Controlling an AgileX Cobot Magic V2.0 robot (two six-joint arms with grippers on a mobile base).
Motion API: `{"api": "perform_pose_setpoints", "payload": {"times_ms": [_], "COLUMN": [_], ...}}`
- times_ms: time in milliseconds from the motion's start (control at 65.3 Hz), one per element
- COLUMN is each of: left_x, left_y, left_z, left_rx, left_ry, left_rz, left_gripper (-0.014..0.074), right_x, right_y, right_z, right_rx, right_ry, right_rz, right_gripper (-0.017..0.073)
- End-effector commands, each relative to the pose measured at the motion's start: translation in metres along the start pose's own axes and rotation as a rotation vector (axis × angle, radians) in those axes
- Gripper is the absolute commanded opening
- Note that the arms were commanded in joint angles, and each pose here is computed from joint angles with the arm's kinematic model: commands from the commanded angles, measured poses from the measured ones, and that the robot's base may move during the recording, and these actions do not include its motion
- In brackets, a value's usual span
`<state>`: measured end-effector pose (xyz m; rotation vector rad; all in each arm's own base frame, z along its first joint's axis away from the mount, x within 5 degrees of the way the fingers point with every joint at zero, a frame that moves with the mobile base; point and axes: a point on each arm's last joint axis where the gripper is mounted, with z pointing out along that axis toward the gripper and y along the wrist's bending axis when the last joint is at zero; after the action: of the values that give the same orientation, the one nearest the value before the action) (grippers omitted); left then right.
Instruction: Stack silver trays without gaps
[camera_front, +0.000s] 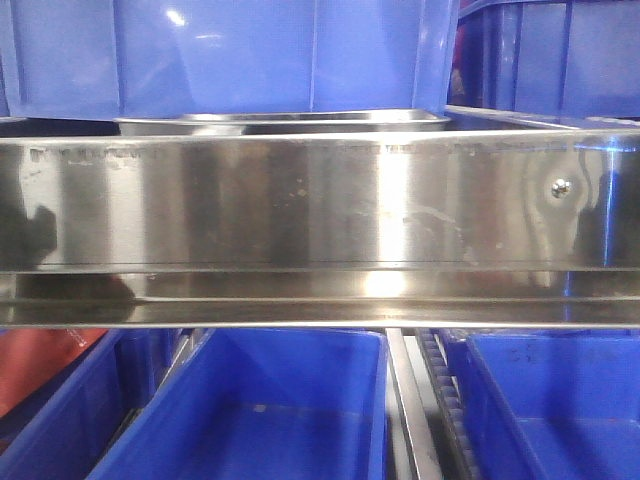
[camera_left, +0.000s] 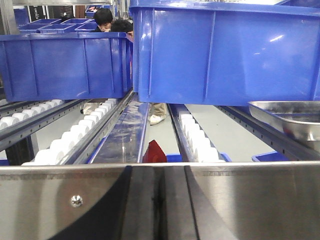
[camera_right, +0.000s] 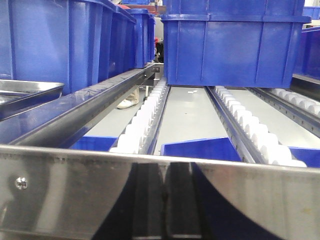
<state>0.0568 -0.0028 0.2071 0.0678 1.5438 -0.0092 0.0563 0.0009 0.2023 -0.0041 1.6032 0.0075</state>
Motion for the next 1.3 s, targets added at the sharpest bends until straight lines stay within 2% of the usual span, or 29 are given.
{"api": "perform_pose_setpoints", "payload": {"times_ms": [0, 551, 689, 750, 964, 1041, 1178, 1285], "left_x": [-0.003, -0.003, -0.006, -0.011, -0.023, -0.039, -0.075, -0.102], "left_y": [0.000, 0.000, 0.000, 0.000, 0.000, 0.001, 0.003, 0.003], "left_z": [0.000, 0.000, -0.001, -0.001, -0.003, -0.006, -0.016, -0.016], "left_rx": [0.003, 0.003, 0.002, 0.001, -0.002, -0.004, -0.006, 0.009], "left_ry": [-0.025, -0.027, -0.062, -0.115, -0.247, -0.290, -0.335, -0.262], "left_rz": [-0.002, -0.002, -0.002, -0.002, -0.002, -0.002, -0.009, -0.089], "left_gripper": [0.0004, 0.0004, 0.0004, 0.0004, 0.0004, 0.0004, 0.0004, 0.0004], "right_x": [-0.002, -0.002, -0.006, -0.010, -0.040, -0.053, -0.096, -0.128], "right_y": [0.000, 0.000, -0.001, -0.001, -0.004, -0.005, -0.003, 0.000], "right_z": [0.000, 0.000, 0.000, 0.000, -0.009, -0.014, -0.028, -0.037], "right_rx": [0.005, 0.005, 0.009, 0.014, 0.052, 0.057, 0.035, 0.008], "right_ry": [-0.023, -0.023, -0.066, -0.108, -0.449, -0.524, -0.514, -0.403], "right_rz": [-0.007, -0.007, -0.007, -0.007, -0.007, -0.007, -0.007, -0.003], "right_gripper": [-0.0069, -0.0069, -0.0069, -0.0069, -0.0069, -0.0069, -0.0069, -0.0069]}}
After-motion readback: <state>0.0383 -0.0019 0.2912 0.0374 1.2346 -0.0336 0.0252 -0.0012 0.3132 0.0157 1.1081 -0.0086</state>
